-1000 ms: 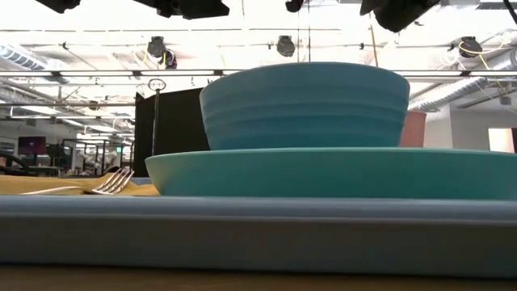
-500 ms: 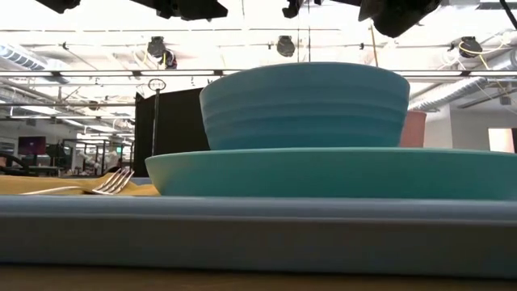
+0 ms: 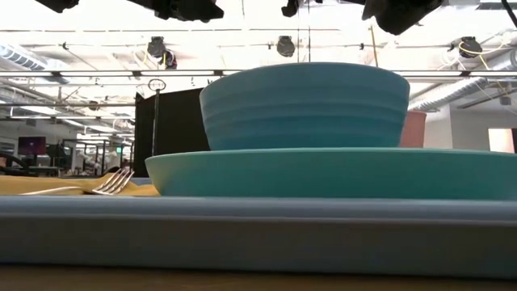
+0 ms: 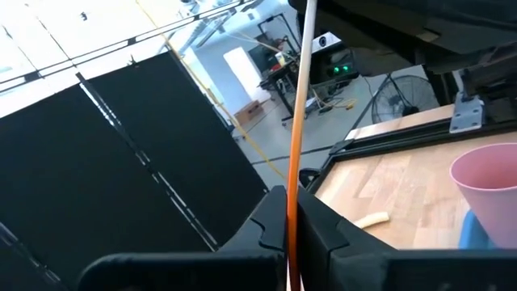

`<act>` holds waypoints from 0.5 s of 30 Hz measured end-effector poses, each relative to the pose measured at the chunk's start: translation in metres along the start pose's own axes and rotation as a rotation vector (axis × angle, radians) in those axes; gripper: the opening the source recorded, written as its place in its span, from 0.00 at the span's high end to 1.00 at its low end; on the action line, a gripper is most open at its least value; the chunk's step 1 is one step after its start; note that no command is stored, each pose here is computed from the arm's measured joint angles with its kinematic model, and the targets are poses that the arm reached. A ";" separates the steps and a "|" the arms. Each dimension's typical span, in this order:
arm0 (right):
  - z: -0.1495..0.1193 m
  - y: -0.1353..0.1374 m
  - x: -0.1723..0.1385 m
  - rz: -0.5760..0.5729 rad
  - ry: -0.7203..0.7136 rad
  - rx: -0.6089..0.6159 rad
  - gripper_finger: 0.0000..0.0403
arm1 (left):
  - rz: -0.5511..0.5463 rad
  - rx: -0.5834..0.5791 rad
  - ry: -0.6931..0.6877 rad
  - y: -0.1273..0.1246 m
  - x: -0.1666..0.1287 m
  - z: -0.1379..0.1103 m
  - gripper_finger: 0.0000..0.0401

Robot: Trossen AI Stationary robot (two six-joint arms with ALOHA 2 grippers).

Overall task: Set up tray
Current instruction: Put the orange spoon on the blue tray to the right of the orange fork

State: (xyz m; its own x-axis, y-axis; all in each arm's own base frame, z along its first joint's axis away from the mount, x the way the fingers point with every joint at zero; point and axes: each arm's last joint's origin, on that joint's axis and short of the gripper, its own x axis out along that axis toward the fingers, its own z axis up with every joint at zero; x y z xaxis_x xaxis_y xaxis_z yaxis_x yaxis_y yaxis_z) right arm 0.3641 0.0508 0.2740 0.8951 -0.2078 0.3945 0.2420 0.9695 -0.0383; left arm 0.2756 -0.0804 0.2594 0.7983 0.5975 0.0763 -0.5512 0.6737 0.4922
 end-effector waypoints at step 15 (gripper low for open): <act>0.000 0.006 -0.002 -0.015 0.013 -0.077 0.94 | -0.016 -0.002 -0.009 -0.001 0.001 -0.001 0.99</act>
State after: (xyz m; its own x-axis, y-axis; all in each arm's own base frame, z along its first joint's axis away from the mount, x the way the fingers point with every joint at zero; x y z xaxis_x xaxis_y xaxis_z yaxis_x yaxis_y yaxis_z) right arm 0.3633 0.0567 0.2730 0.8957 -0.2243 0.3840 0.2831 0.9535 -0.1034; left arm 0.2766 -0.0802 0.2586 0.8092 0.5826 0.0759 -0.5387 0.6841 0.4917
